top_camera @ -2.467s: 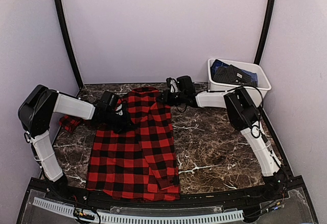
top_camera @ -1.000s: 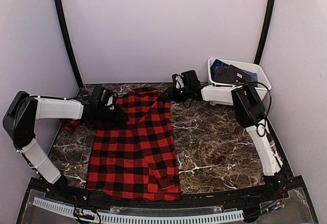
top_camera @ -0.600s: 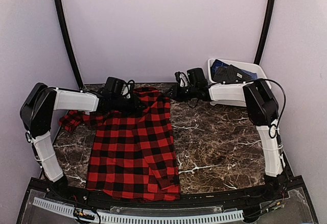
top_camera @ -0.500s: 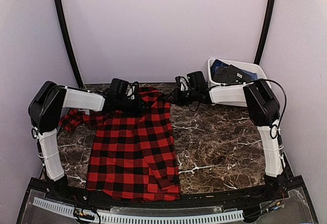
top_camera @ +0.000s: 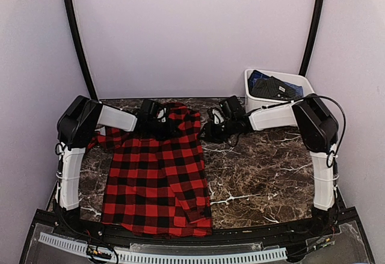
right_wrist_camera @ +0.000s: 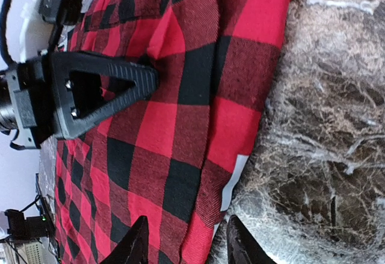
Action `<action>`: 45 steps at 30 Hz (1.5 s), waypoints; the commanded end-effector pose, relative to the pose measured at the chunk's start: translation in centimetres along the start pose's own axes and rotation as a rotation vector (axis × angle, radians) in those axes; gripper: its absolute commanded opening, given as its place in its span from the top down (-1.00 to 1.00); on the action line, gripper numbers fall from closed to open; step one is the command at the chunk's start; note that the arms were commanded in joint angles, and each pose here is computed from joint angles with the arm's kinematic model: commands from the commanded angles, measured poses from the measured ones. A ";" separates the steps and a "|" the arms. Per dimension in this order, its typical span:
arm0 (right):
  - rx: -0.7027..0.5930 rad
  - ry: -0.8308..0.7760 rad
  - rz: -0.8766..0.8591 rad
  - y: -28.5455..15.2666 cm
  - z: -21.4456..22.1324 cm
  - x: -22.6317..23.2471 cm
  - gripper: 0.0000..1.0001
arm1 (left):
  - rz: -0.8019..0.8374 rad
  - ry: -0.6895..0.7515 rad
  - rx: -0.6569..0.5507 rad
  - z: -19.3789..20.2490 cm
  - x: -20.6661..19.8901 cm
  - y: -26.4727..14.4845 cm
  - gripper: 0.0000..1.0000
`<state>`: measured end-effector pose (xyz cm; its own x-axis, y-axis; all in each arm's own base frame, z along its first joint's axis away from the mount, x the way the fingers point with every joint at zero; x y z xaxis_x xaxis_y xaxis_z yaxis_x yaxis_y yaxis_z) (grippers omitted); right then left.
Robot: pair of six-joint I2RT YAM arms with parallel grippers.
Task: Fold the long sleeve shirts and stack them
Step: Move the right arm to the center of the board with the 1/3-folded shirt.
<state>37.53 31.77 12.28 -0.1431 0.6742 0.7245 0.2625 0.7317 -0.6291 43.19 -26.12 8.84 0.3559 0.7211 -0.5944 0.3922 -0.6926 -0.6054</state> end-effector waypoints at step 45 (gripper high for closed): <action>-0.108 0.076 0.274 1.7 -1.2 -5.9 1.00 | -0.260 0.077 -0.078 -1.4 -4.7 -15.8 0.44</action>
<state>39.15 32.49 8.83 -0.0685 0.7846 0.6162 0.3584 0.5958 -0.7188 37.45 -19.16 21.02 0.2956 0.8710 -0.3925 0.5348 -0.4913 -0.6875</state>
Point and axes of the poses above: each gripper's point midway between its finger pads, its own y axis out along the fingers, its own x axis along the line the jaws close on, z = x × y, the point moved 9 cm from there along -y, back along the fingers, and after that the axes turned 12 degrees about y, right-handed, at the moved point
